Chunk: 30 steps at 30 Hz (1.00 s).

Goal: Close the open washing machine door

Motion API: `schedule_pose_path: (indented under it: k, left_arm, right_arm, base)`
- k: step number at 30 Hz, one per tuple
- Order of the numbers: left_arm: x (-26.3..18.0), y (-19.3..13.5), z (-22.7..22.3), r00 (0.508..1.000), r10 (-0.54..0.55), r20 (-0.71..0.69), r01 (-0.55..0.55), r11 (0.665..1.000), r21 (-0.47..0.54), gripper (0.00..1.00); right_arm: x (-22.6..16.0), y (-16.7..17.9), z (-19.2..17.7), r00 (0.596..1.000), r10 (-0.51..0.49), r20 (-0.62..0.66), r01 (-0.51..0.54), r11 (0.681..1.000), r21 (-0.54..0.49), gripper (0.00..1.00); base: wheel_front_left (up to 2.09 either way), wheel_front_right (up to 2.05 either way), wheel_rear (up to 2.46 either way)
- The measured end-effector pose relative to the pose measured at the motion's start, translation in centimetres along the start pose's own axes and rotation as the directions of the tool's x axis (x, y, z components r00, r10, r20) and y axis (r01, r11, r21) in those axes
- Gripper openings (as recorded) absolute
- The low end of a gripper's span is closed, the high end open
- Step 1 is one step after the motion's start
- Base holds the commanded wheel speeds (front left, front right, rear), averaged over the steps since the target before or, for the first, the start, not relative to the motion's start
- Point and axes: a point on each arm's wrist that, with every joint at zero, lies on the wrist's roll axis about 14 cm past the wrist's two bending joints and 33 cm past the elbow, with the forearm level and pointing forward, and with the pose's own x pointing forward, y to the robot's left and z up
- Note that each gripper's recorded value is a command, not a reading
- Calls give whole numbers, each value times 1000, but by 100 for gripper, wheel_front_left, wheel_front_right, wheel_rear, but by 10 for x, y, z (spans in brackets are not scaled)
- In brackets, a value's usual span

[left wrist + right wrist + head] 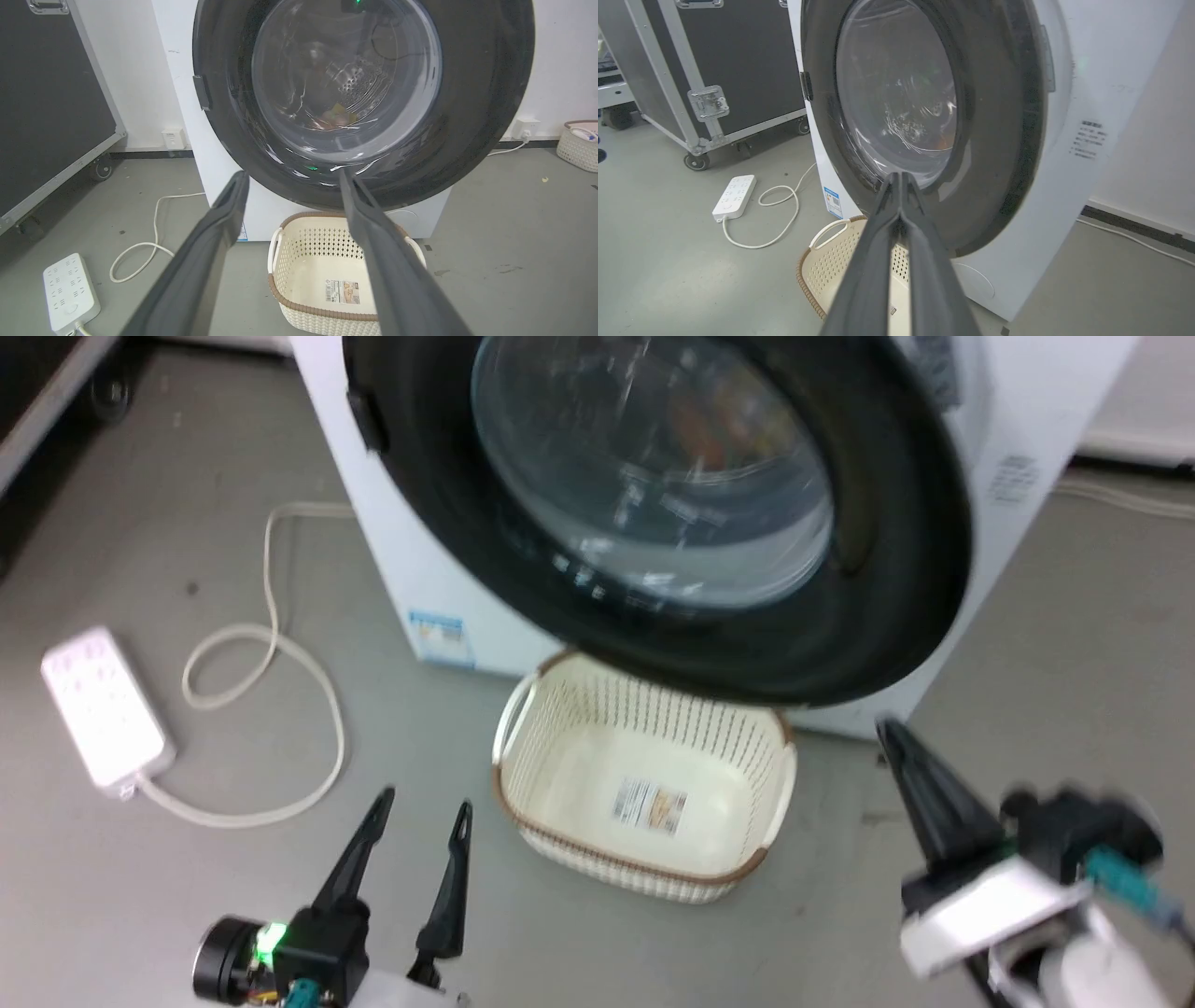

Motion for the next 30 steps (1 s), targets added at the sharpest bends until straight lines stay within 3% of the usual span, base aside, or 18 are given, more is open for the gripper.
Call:
schedule_pose_path:
  k: [3,8,18,30]
  left_arm:
    - [13,4,-11,1000,15,-27,-15,1000,-3,100]
    - [25,9,-22,998,30,-55,-30,1000,-2,100]
    - [28,24,-41,991,83,-110,-81,997,17,100]
    - [40,27,-52,987,96,-131,-94,995,22,100]
  right_arm:
    - [41,-2,-4,996,84,-27,-85,996,-26,0]
    - [88,-27,-21,990,108,-86,-112,993,-42,0]
    - [155,-64,-45,985,73,-155,-74,997,4,0]
    - [197,-116,-51,981,-49,-189,52,999,11,0]
  base:
    - [0,0,0]
    - [0,0,0]
    - [0,0,0]
    - [0,0,0]
